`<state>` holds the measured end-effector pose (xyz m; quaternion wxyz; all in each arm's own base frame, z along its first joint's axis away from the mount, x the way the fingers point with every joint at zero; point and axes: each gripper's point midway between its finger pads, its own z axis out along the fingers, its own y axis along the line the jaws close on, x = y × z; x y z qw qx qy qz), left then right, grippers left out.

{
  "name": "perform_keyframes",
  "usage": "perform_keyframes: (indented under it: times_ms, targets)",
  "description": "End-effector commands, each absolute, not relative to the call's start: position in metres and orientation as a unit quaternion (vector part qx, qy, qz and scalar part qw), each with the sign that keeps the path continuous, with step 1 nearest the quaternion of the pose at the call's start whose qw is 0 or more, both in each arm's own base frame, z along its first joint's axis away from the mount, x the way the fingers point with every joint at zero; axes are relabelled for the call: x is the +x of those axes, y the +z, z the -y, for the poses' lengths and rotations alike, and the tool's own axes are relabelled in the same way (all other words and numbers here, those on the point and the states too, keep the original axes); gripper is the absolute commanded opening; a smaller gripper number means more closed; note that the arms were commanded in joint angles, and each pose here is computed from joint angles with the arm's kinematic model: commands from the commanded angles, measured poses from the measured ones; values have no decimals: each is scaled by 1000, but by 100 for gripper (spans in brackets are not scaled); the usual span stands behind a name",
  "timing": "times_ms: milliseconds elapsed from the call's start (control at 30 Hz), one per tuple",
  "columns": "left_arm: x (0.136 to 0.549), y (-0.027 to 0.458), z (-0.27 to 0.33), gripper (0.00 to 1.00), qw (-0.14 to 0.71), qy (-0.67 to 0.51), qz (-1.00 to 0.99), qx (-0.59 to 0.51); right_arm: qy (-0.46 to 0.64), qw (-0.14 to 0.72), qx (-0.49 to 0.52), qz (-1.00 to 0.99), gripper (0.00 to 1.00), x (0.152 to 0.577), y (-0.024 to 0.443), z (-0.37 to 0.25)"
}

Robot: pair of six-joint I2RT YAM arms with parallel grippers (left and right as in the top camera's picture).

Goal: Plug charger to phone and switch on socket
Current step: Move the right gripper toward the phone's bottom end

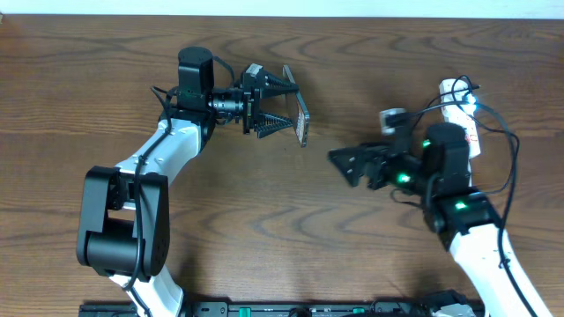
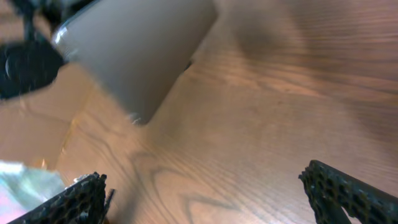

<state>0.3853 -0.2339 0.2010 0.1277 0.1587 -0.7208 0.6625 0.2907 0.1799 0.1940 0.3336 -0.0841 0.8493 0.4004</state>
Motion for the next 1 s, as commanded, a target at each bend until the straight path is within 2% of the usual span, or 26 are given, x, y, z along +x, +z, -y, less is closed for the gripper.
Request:
perform_keyframes:
  times_ms: [0, 167, 300, 567, 767, 967]
  targets:
    - [379, 210, 231, 62, 133, 669, 717, 142, 316, 395, -106, -856, 99, 290, 209, -184]
    - [379, 210, 231, 62, 133, 669, 717, 142, 234, 411, -112, -874, 99, 270, 213, -179]
    - [379, 210, 231, 62, 133, 669, 717, 142, 253, 431, -139, -855, 99, 260, 229, -198]
    - [379, 210, 231, 62, 133, 669, 717, 142, 201, 489, -112, -841, 99, 303, 223, -217]
    - [379, 210, 231, 62, 132, 669, 717, 142, 211, 504, -108, -831, 99, 328, 212, -239]
    - [379, 210, 231, 62, 131, 669, 718, 141, 219, 511, -108, -824, 84, 342, 203, -252]
